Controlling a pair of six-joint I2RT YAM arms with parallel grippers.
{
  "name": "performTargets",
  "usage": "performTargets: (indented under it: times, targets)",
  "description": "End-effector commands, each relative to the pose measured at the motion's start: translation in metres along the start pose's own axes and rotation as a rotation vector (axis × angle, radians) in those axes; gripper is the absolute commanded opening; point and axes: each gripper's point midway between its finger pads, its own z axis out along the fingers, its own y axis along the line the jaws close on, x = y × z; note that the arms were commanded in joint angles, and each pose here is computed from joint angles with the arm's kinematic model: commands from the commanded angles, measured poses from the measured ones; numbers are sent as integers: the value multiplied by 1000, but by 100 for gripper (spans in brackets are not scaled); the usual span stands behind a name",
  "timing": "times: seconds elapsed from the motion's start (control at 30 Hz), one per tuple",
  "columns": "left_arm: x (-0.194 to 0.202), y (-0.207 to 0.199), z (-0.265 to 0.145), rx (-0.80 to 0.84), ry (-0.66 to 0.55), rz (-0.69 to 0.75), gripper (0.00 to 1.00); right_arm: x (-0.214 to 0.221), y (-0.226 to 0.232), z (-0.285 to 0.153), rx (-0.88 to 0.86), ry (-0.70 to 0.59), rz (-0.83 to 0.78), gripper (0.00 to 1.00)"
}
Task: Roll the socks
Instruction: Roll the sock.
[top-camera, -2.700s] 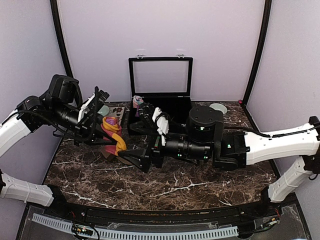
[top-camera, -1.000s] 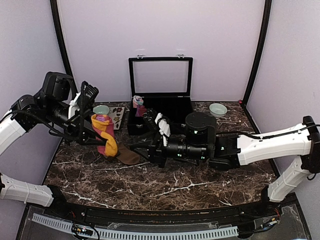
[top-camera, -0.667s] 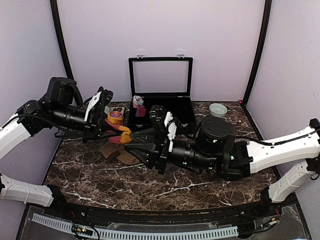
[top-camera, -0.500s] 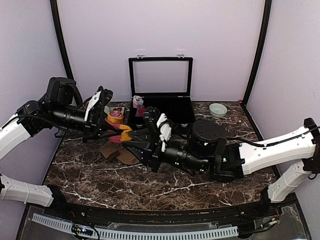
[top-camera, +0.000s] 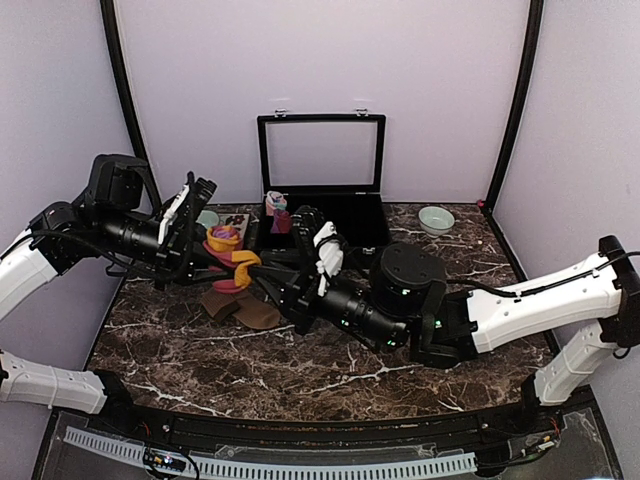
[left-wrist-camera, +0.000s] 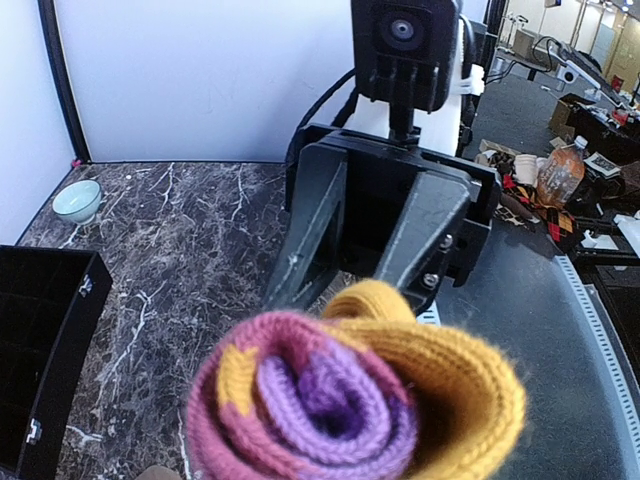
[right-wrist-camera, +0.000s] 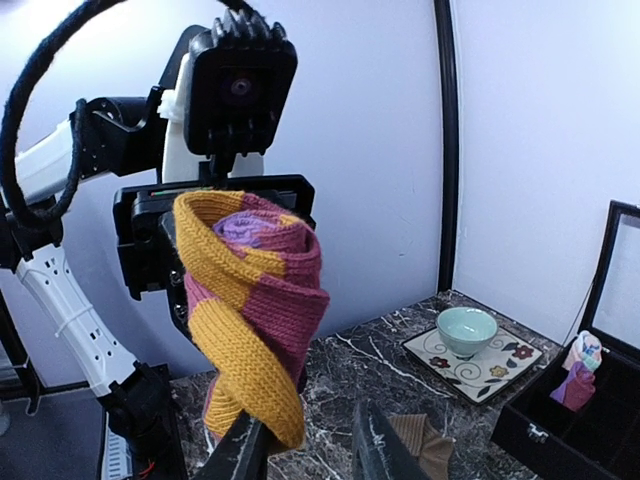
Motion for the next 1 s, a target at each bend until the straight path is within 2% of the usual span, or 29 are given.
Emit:
performTargets:
  times: [0.0, 0.07, 0.4, 0.57, 0.8, 0.97]
  targets:
    - [-10, -19, -8, 70, -32, 23, 0, -18, 8, 3, -60, -70, 52, 15]
    - [-10, -25, -10, 95, -36, 33, 0, -18, 6, 1, -63, -74, 67, 0]
    - [-18, -26, -13, 89, -52, 58, 0, -1, -9, -14, -44, -16, 122, 0]
    - [-24, -38, -14, 171, -74, 37, 0, 1, -11, -14, -35, -11, 139, 0]
    - [-34, -73, -23, 417, -139, -17, 0, -1, -10, 9, -23, -12, 130, 0]
    - [-40, -64, -20, 357, -159, 38, 1, 15, 3, 31, -78, 18, 160, 0]
